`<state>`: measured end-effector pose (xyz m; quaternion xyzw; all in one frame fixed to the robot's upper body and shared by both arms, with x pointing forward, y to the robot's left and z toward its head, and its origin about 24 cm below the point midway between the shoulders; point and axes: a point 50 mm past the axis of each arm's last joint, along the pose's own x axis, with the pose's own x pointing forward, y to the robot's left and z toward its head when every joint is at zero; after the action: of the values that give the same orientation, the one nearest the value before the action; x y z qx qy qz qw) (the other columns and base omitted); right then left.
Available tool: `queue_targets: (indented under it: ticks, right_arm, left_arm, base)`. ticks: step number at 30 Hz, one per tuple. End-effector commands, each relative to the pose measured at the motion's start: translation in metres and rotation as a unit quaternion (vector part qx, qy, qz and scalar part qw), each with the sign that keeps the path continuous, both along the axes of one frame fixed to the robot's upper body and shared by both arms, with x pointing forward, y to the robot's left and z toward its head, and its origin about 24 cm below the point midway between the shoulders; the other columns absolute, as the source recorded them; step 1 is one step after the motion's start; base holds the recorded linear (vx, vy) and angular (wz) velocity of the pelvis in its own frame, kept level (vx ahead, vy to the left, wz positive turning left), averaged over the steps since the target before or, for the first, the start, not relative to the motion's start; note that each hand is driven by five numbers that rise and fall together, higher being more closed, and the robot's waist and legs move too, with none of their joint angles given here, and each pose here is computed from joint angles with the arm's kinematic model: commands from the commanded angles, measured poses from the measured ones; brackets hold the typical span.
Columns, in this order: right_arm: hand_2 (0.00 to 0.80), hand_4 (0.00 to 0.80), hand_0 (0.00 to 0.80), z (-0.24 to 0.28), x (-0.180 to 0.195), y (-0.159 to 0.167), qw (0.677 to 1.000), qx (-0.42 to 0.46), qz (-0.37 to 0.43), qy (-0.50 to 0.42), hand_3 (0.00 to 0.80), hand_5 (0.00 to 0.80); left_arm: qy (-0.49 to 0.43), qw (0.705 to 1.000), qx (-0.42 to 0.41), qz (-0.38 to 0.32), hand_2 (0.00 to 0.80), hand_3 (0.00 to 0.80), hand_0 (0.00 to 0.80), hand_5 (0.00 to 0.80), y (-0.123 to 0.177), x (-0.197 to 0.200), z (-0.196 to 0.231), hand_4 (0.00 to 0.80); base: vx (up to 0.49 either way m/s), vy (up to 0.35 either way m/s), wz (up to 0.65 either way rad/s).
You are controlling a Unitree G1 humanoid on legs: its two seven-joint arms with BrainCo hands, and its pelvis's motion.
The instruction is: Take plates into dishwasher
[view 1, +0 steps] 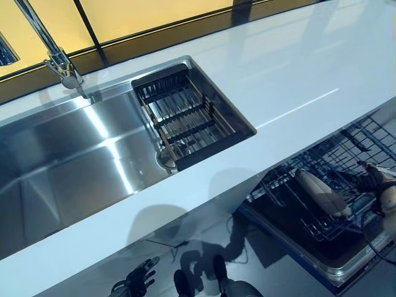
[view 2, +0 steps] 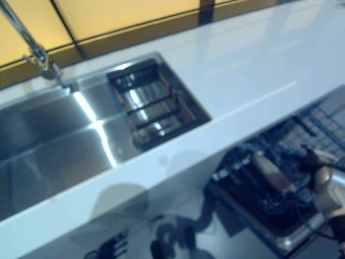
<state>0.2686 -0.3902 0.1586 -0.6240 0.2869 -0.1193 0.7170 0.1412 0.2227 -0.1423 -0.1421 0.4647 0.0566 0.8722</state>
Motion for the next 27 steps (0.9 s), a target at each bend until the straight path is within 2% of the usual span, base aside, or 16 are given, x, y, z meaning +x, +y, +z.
queue_targets:
  ticks: [1,6,15,23,27]
  right_arm:
    - [0.000,0.000,0.000,0.036,0.009,-0.006,1.000,0.011,-0.016,-0.021,0.000,0.000]
    - [0.000,0.000,0.000,0.053,0.016,-0.010,0.997,0.066,-0.024,-0.031,0.000,0.000]
    - [0.000,0.000,0.000,0.071,0.015,-0.027,0.992,0.085,-0.073,-0.057,0.000,0.000]
    - [0.000,0.000,0.000,0.072,-0.009,-0.056,0.981,0.103,-0.157,-0.051,0.000,0.000]
    - [0.000,0.000,0.000,0.061,-0.043,-0.083,0.968,0.114,-0.223,-0.015,0.000,0.000]
  left_arm:
    - [0.040,0.998,0.054,-0.004,0.000,0.000,0.000,0.000,0.021,-0.004,0.000,0.000]
    - [0.061,0.996,0.069,0.000,0.000,0.000,0.000,0.000,0.024,-0.007,-0.002,0.000]
    - [0.081,0.993,0.081,-0.004,0.000,0.000,0.000,0.000,0.025,-0.009,-0.003,0.000]
    - [0.104,0.990,0.089,0.024,0.000,0.000,0.000,0.000,0.032,-0.021,-0.006,0.000]
    - [0.130,0.984,0.102,0.067,0.000,0.000,0.000,0.000,0.047,-0.040,-0.007,0.000]
  base:
    - [0.024,0.051,-0.08]
    - [0.021,0.055,-0.03]
    - [0.019,0.043,-0.02]
    - [0.027,-0.036,-0.04]
    - [0.045,-0.196,0.00]
